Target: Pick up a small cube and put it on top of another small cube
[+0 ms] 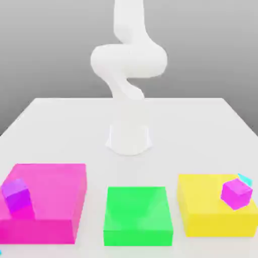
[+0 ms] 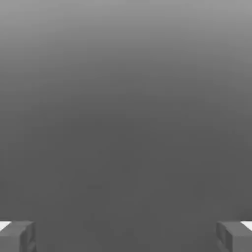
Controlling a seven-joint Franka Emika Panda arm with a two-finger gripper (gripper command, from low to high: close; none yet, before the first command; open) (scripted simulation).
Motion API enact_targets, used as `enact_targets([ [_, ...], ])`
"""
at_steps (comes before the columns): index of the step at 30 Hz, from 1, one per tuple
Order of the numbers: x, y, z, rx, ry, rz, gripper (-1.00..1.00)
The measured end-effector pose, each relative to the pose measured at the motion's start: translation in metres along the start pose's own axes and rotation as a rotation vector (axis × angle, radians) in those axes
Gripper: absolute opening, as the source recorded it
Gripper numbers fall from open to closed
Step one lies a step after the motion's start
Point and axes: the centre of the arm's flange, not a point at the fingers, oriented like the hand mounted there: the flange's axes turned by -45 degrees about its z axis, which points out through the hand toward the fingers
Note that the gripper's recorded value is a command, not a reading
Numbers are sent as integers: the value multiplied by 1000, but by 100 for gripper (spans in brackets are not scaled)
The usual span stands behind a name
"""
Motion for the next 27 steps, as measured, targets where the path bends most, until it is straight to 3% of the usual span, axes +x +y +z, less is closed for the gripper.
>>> enact_targets([
  [13, -12, 115, 201, 3, -288, 98, 0],
  [27, -136, 252, 380, -64, -578, 199, 0],
])
